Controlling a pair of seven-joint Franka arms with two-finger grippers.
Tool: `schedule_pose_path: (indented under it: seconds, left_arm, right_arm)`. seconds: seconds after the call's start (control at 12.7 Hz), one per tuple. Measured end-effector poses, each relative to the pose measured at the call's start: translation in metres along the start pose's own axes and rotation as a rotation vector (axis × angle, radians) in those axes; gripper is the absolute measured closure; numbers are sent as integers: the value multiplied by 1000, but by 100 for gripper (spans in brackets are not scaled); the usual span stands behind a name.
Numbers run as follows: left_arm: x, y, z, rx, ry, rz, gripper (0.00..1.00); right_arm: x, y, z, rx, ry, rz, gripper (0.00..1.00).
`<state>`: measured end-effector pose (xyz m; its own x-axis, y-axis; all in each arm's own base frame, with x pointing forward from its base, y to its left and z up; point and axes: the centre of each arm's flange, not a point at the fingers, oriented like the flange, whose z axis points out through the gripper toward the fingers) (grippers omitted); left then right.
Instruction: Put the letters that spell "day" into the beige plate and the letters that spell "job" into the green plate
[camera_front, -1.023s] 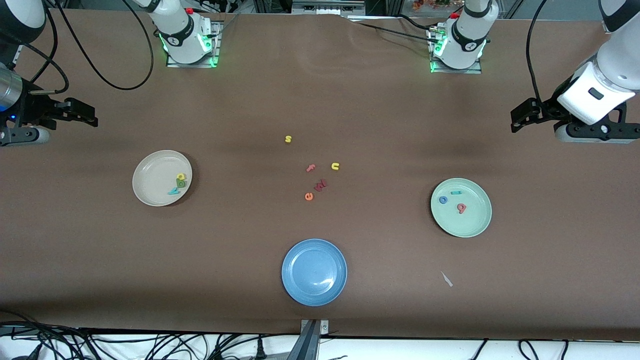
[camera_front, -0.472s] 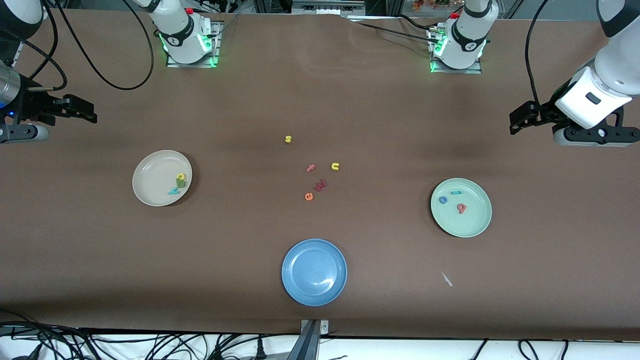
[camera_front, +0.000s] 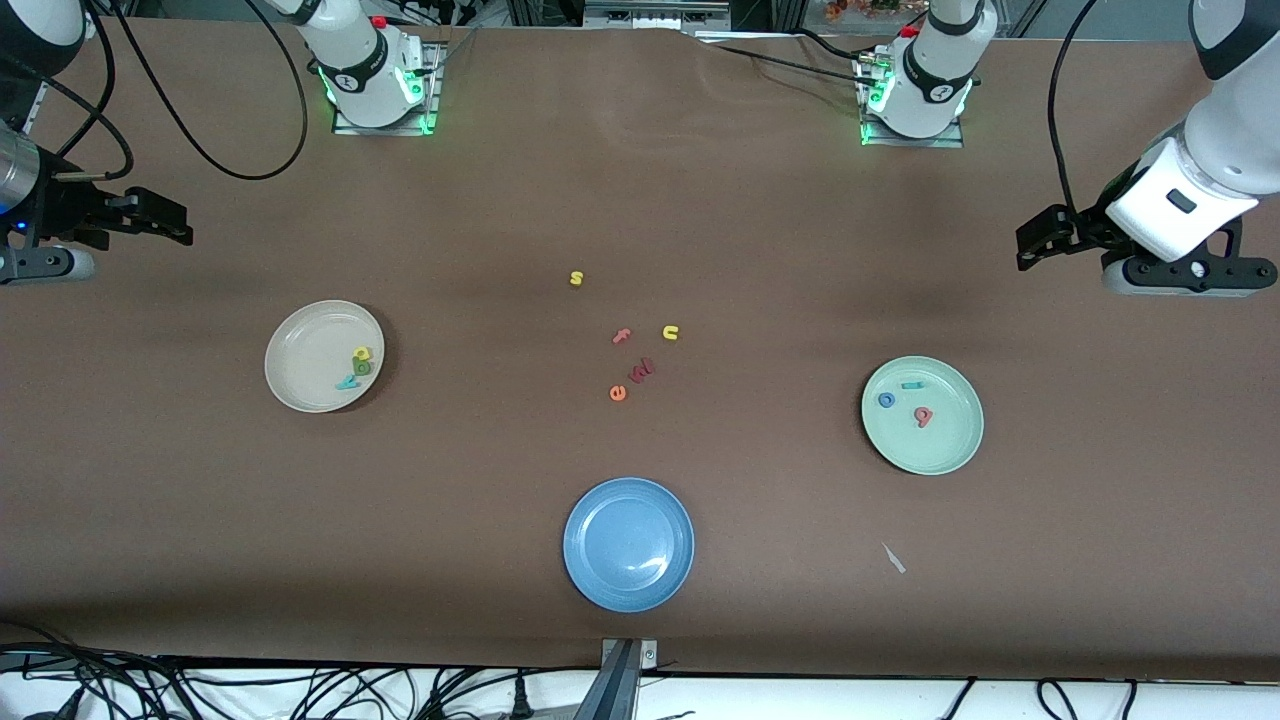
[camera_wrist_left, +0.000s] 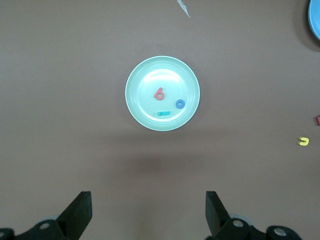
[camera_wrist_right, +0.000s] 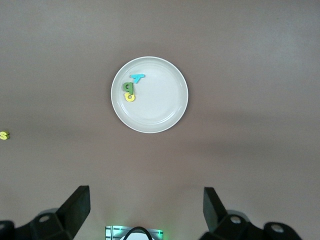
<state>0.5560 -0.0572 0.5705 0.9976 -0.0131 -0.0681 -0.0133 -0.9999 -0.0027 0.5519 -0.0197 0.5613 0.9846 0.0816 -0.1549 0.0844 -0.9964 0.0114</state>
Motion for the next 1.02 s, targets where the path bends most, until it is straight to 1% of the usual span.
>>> schedule_pose_path:
  seconds: [0.31, 0.55, 0.79, 1.02]
  left_arm:
    - [7, 5, 14, 1, -25, 9, 0]
    - [12, 5, 16, -2, -6, 9, 0]
    - [17, 6, 22, -3, -3, 9, 0]
    - [20, 6, 25, -4, -8, 9, 0]
  right_arm:
    - [-2, 0, -1, 1, -5, 20, 0]
    - [-3, -3, -1, 1, -13, 20, 0]
    - [-4, -5, 0, 2, -26, 19, 0]
    - [-4, -5, -1, 2, -26, 20, 0]
